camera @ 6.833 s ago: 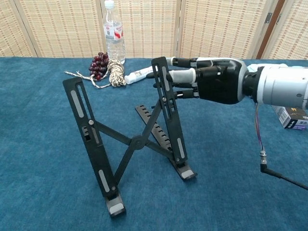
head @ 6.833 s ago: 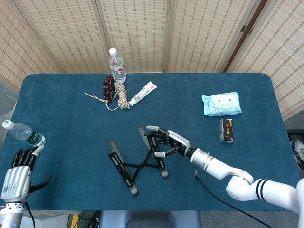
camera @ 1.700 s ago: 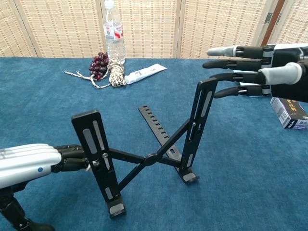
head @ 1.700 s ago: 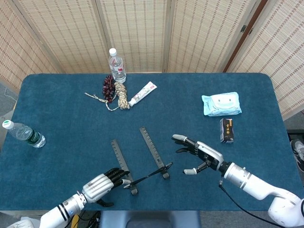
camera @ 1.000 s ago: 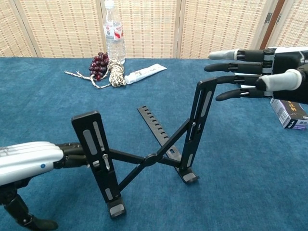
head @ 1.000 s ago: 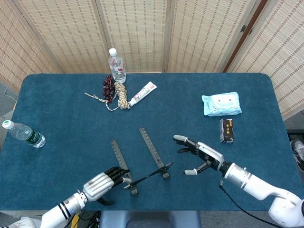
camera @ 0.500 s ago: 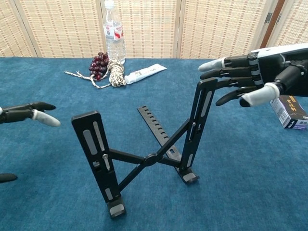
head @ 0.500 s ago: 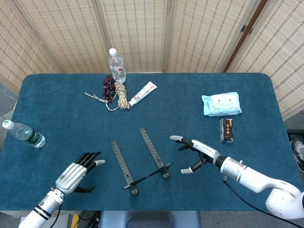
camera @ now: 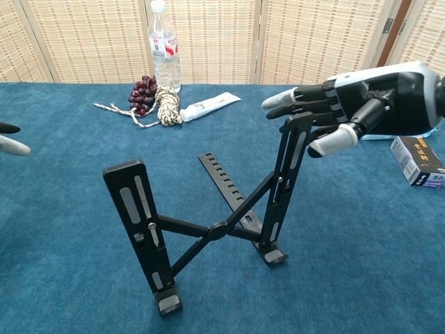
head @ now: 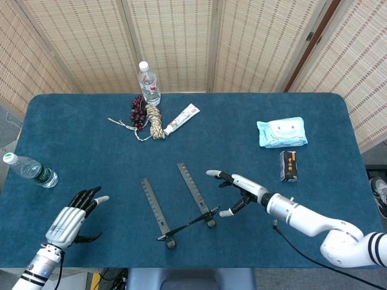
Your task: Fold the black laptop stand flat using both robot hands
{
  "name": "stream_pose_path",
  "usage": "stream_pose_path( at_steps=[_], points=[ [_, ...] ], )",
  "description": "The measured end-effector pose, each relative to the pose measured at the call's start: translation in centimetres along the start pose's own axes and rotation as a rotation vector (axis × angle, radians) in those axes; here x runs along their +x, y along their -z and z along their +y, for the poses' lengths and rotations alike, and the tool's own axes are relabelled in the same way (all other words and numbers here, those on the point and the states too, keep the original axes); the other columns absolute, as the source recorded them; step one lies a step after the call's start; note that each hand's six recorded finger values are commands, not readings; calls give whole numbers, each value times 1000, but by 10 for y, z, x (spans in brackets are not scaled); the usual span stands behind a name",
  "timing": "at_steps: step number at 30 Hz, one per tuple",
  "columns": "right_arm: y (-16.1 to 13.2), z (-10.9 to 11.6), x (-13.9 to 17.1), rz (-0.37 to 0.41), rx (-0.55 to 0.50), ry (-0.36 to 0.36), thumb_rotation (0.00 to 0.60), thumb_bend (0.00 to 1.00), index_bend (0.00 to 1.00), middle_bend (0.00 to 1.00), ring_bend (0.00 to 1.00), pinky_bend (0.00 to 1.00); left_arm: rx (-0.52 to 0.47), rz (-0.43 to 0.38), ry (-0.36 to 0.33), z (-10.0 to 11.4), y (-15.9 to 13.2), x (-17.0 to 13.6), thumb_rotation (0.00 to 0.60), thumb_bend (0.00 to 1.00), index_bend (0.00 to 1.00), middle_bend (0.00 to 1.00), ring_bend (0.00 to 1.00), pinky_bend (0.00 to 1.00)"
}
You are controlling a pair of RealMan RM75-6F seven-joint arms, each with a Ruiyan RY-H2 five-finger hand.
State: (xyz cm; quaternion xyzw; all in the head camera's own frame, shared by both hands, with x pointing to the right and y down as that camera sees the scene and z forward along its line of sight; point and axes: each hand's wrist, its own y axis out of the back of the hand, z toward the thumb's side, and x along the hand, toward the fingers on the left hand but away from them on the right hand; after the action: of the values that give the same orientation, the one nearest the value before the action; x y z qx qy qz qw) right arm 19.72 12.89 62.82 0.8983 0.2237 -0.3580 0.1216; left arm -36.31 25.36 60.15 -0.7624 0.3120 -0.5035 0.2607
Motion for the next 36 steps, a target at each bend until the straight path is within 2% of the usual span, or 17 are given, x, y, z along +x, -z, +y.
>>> stream_pose_path(
  at_steps=[5, 10, 15, 19, 23, 25, 28, 36],
  points=[
    [-3, -2, -16, 6, -2, 6, 600, 13, 0, 0, 0, 149, 8, 15, -7, 3, 6, -2, 600, 174, 154, 14, 0, 0],
    [-1, 4, -30, 5, -3, 58, 600, 15, 0, 0, 0, 90, 17, 22, -7, 5, 10, -1, 600, 174, 155, 14, 0, 0],
    [-2, 11, -46, 19, -24, 158, 600, 16, 0, 0, 0, 57, 42, 22, 7, 3, 11, 3, 600, 173, 155, 14, 0, 0],
    [-9, 18, -53, 49, 12, 250, 600, 16, 0, 0, 0, 53, 65, 20, 15, 5, 14, 10, 600, 174, 154, 13, 0, 0],
    [-18, 26, -49, 101, 87, 352, 600, 16, 0, 0, 0, 53, 87, 16, 25, 8, 18, 21, 600, 173, 155, 13, 0, 0],
    [-21, 27, -45, 124, 129, 379, 600, 16, 0, 0, 0, 53, 99, 10, 32, 8, 19, 28, 600, 173, 155, 14, 0, 0],
    [-25, 25, -38, 153, 212, 396, 600, 16, 0, 0, 0, 53, 123, -10, 44, 7, 19, 41, 600, 174, 154, 13, 0, 0],
    [-28, 21, -13, 192, 520, 428, 600, 15, 0, 0, 0, 52, 180, -86, 75, -3, 13, 85, 600, 174, 151, 14, 0, 0]
  ],
)
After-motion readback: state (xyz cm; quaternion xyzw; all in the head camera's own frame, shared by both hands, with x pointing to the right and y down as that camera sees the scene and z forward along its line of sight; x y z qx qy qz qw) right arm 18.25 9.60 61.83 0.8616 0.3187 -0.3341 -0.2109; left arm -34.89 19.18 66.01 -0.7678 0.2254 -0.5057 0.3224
